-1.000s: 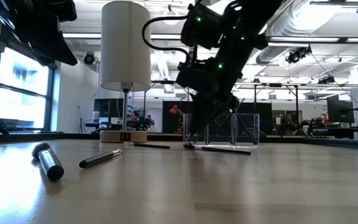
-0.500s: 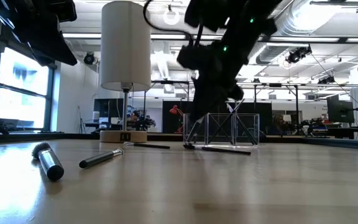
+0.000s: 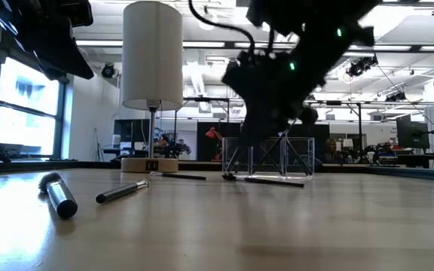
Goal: Put items in baskets/containers
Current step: Put the black eye groomer brush into the transparent organizer
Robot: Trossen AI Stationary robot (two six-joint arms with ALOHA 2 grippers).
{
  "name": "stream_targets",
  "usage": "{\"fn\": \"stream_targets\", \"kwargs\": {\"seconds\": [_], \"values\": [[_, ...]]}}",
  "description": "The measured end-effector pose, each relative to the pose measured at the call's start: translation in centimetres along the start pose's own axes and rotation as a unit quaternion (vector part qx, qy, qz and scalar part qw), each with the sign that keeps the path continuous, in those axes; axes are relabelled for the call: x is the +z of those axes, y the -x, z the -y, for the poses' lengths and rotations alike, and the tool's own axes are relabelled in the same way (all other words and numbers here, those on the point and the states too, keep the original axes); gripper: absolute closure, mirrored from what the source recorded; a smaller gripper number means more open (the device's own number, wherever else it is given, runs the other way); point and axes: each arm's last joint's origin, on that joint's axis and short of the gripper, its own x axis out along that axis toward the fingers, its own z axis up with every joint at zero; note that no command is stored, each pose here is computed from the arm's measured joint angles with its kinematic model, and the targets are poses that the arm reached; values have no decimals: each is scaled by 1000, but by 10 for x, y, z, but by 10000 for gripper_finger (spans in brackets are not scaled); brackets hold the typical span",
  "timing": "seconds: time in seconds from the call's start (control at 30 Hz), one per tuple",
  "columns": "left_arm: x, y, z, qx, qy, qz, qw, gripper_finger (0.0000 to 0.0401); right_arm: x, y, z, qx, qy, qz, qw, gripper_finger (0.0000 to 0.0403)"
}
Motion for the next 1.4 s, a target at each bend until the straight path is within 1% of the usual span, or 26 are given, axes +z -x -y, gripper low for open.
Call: {"fn": "stream_targets", "kwargs": {"seconds": [0.17, 0.33, 0.43, 0.53, 0.57, 0.63, 0.7, 0.8, 0.87, 0.93, 1.0, 1.07, 1.13, 1.17, 1.2, 1.27, 1.4], "values": [[0, 0, 0, 0, 0, 0, 1000, 401, -13, -13, 15, 30, -9, 35, 999, 312], [0, 0, 0, 0, 0, 0, 1000, 401, -18, -20, 28, 34, 22, 57, 998, 281], [0, 0, 0, -1, 0, 0, 1000, 401, -20, -27, 34, 45, 45, 49, 997, 276], [0, 0, 0, 0, 0, 0, 1000, 401, -22, -39, 34, 57, 41, 51, 996, 274], [0, 0, 0, 0, 0, 0, 1000, 401, -23, -43, 34, 52, 47, 54, 996, 274], [0, 0, 0, 0, 0, 0, 1000, 401, -23, -50, 34, 25, 64, 60, 996, 274], [0, 0, 0, 0, 0, -1, 1000, 401, -19, -56, 32, 2, 71, 69, 995, 274], [0, 0, 0, 1, 0, -1, 1000, 401, -12, -66, 32, -8, 82, 59, 995, 274], [0, 0, 0, 1, 0, -2, 1000, 401, -9, -72, 32, -3, 82, 50, 995, 275], [0, 0, 0, 0, 0, -3, 1000, 401, -6, -77, 31, -2, 79, 41, 996, 282], [0, 0, 0, -1, 1, -3, 1000, 401, -4, -79, 29, 0, 72, 26, 997, 300], [0, 0, 0, -2, 2, -4, 1000, 401, -3, -80, 28, -2, 68, 14, 998, 332], [0, 0, 0, -2, 3, -4, 1000, 401, -4, -78, 25, 0, 69, 7, 998, 373], [0, 0, 0, -2, 3, -4, 1000, 401, -4, -77, 23, 4, 72, 5, 997, 386], [0, 0, 0, -2, 3, -4, 1000, 401, -4, -77, 21, 9, 75, 4, 997, 392], [0, 0, 0, -2, 3, -4, 1000, 401, -4, -74, 16, 16, 78, 4, 997, 387], [0, 0, 0, -3, 3, -3, 1000, 401, 1, -61, 2, 49, 87, 3, 995, 400]]}}
